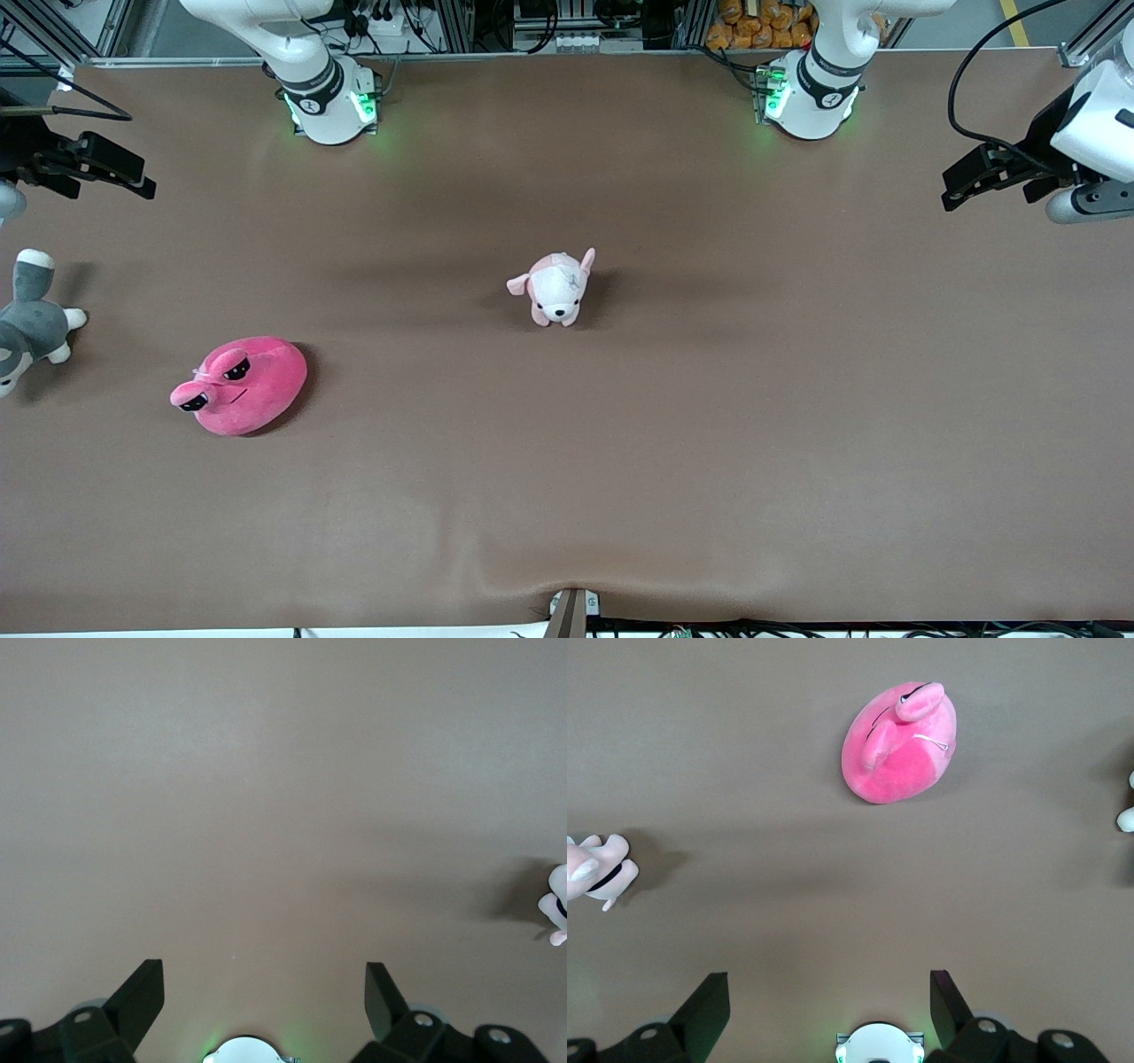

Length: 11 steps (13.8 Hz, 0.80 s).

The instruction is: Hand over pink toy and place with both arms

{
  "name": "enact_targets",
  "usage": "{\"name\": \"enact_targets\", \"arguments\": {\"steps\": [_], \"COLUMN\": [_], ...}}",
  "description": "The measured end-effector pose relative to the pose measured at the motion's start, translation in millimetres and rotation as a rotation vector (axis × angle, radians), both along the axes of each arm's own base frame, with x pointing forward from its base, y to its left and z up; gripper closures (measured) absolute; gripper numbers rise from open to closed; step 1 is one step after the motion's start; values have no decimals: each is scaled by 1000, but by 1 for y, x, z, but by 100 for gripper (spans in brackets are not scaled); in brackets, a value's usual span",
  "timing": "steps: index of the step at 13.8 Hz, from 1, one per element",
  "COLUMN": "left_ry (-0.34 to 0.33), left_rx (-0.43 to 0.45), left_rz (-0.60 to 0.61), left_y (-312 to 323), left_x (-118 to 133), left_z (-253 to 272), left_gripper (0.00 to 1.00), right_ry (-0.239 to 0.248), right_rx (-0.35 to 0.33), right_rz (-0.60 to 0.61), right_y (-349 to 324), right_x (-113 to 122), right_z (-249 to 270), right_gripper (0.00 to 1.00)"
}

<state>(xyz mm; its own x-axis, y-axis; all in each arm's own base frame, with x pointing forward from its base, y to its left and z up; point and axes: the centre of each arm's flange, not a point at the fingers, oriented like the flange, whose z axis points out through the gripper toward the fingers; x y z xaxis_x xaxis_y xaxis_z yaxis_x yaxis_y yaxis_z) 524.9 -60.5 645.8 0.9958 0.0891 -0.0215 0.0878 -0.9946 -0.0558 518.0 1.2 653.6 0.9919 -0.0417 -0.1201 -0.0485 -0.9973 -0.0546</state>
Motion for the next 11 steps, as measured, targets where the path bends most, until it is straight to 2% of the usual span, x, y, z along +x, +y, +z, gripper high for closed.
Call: {"name": "enact_targets", "arguments": {"steps": [11], "left_ry": [5], "left_rx": [-1], "left_rz": [-76], "left_y": [-8], "left_x": [-2], "left_z": [8], "left_gripper": [0], "right_ry": [1], "right_rx": [-6], "right_rz": [-11], "right_y": [-6], "right_x": [0], "right_z": [0], "right_gripper": [0]}}
